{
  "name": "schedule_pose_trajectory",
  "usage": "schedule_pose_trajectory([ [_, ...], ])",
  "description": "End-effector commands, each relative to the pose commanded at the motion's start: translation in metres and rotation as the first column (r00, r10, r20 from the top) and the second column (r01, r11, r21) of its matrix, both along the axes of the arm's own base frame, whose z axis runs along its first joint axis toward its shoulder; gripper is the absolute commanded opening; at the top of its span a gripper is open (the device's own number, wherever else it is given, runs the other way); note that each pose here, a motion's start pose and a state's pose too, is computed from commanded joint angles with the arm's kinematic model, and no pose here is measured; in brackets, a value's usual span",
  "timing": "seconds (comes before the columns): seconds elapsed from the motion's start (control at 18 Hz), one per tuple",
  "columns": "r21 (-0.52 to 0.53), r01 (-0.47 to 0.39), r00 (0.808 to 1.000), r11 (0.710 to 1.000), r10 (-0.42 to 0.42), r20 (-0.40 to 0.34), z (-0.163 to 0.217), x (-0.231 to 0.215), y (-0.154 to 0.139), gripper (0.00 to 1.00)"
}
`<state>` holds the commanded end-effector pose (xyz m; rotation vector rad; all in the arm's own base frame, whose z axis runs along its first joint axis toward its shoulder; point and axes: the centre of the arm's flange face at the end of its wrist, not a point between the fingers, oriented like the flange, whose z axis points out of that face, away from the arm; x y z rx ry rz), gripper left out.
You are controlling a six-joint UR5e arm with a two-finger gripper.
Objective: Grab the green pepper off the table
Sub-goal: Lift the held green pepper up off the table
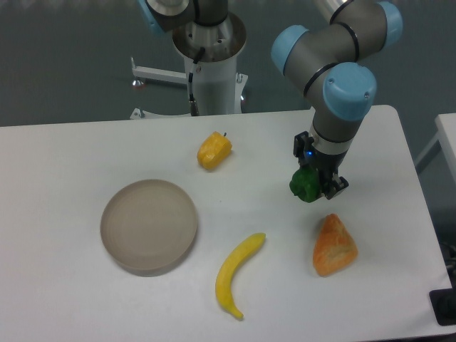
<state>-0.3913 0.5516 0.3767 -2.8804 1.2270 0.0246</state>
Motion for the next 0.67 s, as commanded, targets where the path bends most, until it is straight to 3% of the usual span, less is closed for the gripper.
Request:
schedule_pose_trajectory([
  [0.67, -0.02, 0.001, 1.0, 1.0, -0.001, -0.012, -0.0025, 0.0004, -0.0021, 0.22],
])
